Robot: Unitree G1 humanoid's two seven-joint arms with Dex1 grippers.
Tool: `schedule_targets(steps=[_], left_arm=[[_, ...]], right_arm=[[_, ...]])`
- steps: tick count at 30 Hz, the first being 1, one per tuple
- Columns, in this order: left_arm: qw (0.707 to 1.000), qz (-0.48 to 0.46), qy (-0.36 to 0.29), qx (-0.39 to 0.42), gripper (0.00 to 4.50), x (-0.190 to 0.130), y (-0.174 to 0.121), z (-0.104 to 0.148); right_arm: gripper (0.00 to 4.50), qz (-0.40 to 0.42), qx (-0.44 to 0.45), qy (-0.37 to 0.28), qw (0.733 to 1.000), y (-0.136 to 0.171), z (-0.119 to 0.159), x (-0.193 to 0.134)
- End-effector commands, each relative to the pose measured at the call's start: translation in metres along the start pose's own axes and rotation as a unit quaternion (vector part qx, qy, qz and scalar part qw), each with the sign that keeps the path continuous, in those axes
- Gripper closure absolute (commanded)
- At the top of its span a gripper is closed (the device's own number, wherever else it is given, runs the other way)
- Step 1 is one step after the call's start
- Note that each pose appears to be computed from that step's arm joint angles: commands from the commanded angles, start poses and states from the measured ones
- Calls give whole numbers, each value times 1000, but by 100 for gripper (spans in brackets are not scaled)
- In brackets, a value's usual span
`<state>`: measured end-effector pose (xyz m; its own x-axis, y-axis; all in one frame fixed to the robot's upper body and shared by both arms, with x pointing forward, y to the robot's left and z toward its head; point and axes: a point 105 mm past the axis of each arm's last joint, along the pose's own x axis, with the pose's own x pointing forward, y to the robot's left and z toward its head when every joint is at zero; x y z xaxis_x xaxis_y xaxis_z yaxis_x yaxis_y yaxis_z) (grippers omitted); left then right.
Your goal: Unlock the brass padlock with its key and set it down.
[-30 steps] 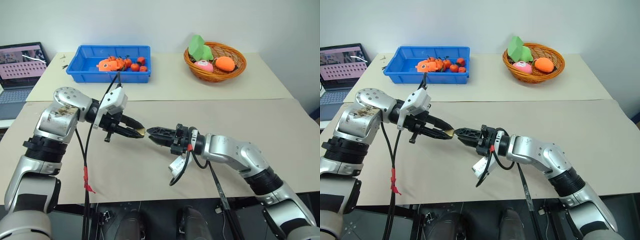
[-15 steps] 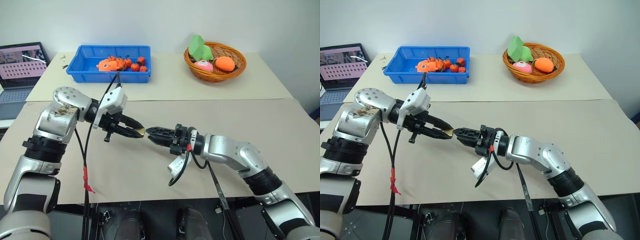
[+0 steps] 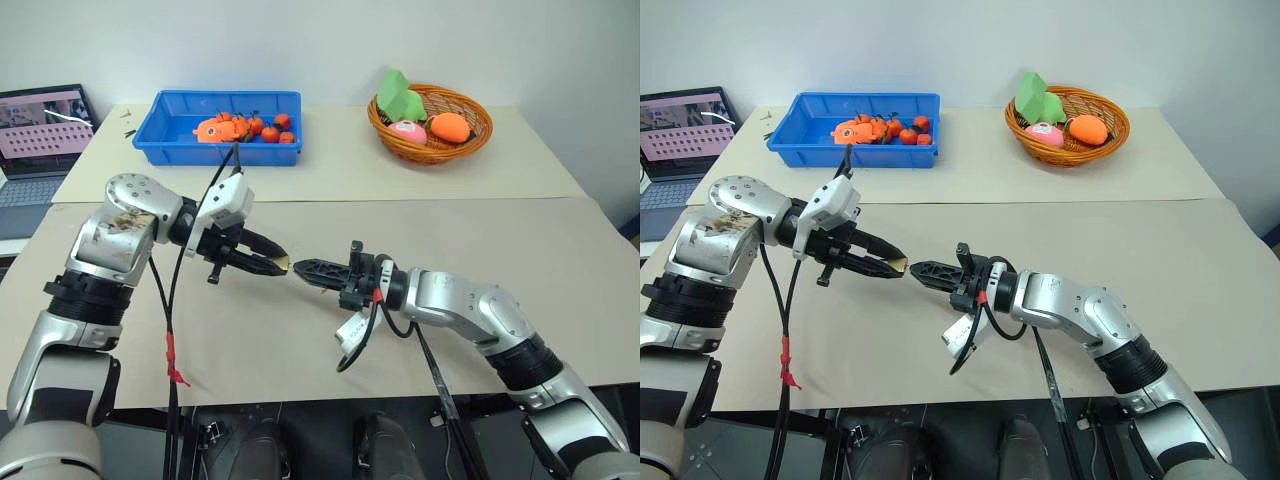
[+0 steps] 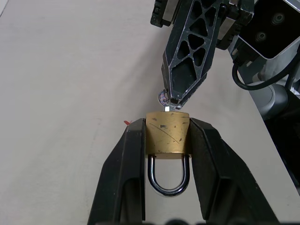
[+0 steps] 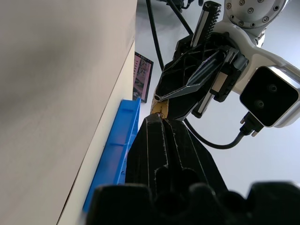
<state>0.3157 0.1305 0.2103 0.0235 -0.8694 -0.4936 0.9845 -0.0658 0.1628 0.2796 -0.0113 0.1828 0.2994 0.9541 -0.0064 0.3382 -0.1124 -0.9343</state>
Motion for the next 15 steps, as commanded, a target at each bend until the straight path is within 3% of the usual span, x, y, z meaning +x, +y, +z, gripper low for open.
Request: schedule_targets(steps=[1,7,15], left_arm=[[1000,8,-1,25,369,-6,0,11],[1000,9,-1,26,369,-7,0,11],[1000,11,-2,24,369,-6,0,11]], right_arm=[[447,-19,-2,5,1000,-12,-3,2],[447,-3,38,3,999,-10,-3,4],[447,53,183,8,982,3,-4,7]])
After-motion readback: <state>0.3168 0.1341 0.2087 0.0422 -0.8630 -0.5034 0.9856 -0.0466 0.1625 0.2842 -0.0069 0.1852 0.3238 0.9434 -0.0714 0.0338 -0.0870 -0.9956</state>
